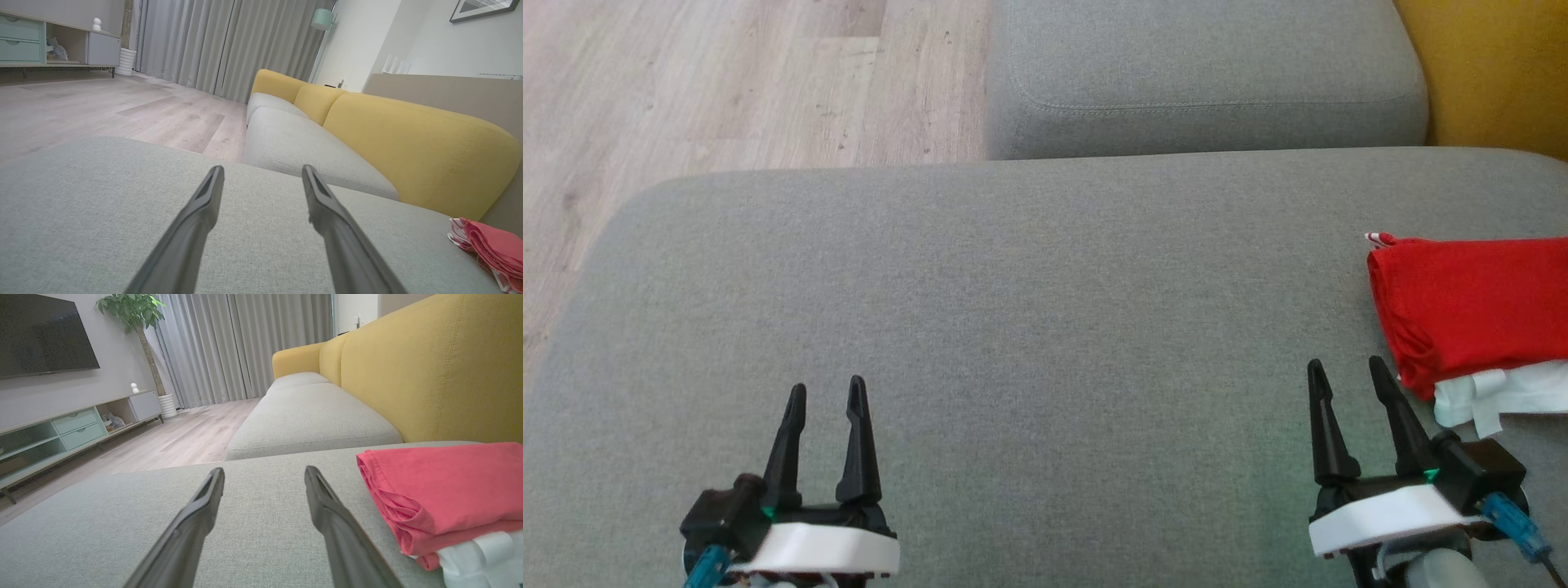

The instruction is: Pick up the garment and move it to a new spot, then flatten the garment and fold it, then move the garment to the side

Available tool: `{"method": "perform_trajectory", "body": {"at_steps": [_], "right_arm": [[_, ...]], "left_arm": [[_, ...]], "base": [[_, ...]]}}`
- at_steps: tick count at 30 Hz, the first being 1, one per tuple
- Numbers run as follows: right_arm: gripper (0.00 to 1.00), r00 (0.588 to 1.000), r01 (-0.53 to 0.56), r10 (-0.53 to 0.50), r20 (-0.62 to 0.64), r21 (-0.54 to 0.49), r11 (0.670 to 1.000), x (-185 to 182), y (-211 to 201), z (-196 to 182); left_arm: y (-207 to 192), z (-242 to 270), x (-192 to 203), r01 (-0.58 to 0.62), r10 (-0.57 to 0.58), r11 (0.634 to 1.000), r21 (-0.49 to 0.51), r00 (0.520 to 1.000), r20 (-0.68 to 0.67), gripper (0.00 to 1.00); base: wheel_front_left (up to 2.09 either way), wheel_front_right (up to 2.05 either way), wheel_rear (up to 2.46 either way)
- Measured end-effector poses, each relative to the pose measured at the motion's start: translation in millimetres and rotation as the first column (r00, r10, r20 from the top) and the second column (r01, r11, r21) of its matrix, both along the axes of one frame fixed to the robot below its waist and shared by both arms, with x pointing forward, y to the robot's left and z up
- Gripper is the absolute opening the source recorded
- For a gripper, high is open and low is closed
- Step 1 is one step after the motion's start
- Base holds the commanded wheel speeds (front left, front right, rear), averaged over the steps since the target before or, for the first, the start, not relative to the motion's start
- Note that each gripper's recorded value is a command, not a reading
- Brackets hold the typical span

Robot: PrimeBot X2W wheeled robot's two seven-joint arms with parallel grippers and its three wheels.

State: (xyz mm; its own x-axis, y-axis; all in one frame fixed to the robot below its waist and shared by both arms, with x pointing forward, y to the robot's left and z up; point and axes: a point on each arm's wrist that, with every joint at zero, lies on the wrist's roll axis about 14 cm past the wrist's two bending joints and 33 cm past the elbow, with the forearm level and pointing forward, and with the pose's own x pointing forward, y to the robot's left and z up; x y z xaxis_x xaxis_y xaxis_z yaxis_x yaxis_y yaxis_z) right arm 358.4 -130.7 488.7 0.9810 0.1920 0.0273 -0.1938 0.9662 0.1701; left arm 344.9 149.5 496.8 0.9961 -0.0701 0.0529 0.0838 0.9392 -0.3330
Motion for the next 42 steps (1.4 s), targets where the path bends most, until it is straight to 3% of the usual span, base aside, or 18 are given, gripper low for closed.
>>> {"method": "perform_trajectory", "body": {"at_steps": [7, 8, 16, 29, 42], "right_arm": [[1.00, 1.000, 0.001, -0.001, 0.001, 0.000, 1.000, 0, -1, 0], [0.00, 1.000, 0.002, -0.002, 0.002, 0.000, 1.000, -1, -1, 1], [0.00, 0.989, 0.019, -0.017, -0.146, 0.012, 1.000, -21, -5, -43], [0.00, 0.983, 0.079, -0.052, -0.178, 0.147, 0.986, -17, -13, -42], [0.00, 0.970, 0.150, -0.087, -0.226, 0.278, 0.949, -16, -24, -45]], "left_arm": [[0, 1, 0, 0.002, -0.002, 1.000, -0.008, 1.000, 0.002, 1.00], [-2, 1, 0, 0.010, -0.010, 1.000, -0.014, 1.000, 0.005, 0.00], [1, -46, -21, -0.005, 0.001, 0.999, -0.032, 0.989, -0.149, 0.00], [5, -50, -18, -0.042, 0.013, 0.988, -0.148, 0.982, -0.189, 0.00], [12, -49, -12, -0.082, 0.025, 0.961, -0.265, 0.977, -0.209, 0.00]], "base": [[0.00, 0.00, 0.00], [0.00, 0.00, 0.00], [0.00, 0.00, 0.00], [0.00, 0.00, 0.00], [0.00, 0.00, 0.00]]}}
